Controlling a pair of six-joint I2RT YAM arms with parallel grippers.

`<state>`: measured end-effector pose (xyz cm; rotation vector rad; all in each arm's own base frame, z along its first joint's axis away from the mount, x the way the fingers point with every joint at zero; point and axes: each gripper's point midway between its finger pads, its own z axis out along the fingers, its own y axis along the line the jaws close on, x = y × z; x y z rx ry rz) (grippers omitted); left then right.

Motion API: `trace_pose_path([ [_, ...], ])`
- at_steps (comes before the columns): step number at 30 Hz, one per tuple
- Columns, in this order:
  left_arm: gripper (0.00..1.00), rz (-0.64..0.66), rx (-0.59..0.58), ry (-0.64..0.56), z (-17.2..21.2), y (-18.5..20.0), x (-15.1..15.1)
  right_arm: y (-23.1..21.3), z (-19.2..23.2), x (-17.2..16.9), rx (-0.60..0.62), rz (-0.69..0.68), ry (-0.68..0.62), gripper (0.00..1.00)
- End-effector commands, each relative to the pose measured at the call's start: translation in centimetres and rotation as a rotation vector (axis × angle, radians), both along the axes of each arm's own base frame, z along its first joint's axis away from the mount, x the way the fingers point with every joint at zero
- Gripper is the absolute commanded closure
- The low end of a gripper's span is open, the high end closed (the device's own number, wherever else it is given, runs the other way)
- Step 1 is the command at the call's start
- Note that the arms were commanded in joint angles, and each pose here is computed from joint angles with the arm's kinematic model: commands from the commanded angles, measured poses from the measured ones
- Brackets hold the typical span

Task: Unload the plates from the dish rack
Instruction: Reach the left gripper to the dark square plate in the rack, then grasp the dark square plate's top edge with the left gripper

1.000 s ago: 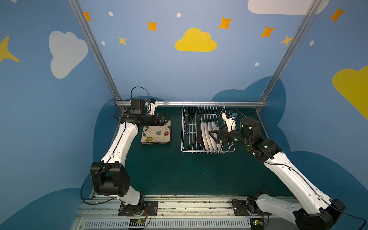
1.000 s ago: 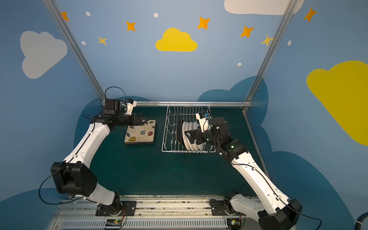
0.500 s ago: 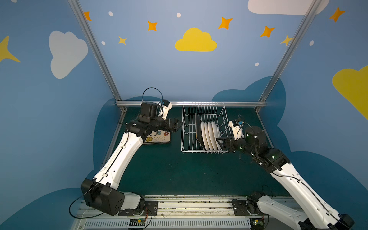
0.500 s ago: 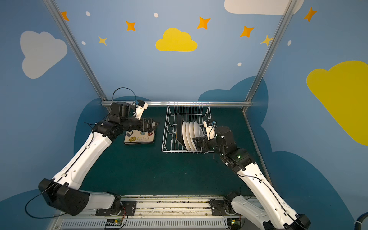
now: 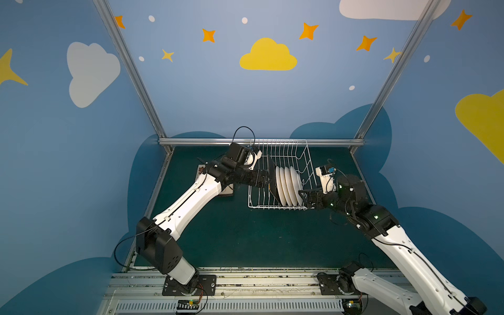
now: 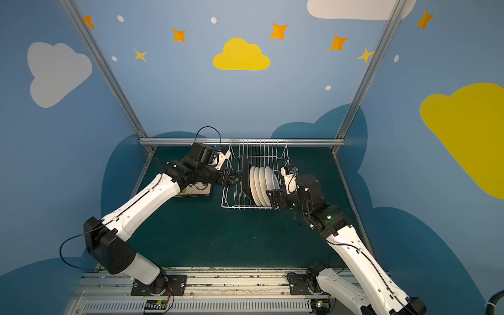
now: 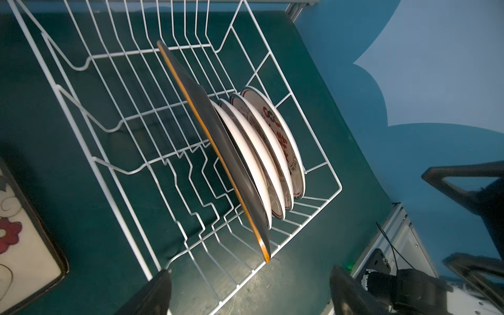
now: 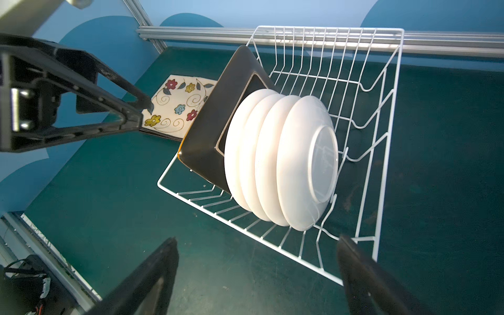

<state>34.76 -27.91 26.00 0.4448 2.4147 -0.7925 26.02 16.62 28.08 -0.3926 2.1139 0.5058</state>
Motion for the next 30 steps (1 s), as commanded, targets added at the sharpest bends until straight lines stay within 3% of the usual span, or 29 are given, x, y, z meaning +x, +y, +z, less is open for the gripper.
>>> trace_pose_path([
  [1, 0.17, 0.064, 0.023, 0.039, -0.6, -0.2, 0.8, -0.6, 0.4, 0.1, 0.003, -0.022, -0.017, 0.10],
  [8, 0.29, 0.125, 0.010, 0.098, -2.6, -1.5, 2.8, -0.3, 0.8, 0.4, 0.041, -0.022, -0.024, 0.10],
  [27, 0.61, 0.119, 0.010, 0.187, -6.1, -3.9, 5.0, 0.1, 1.6, 1.4, 0.067, -0.023, -0.050, 0.10],
  [30, 0.62, 0.126, 0.009, 0.195, -6.4, -4.1, 5.2, -0.1, 1.6, 1.5, 0.069, -0.032, -0.053, 0.10],
])
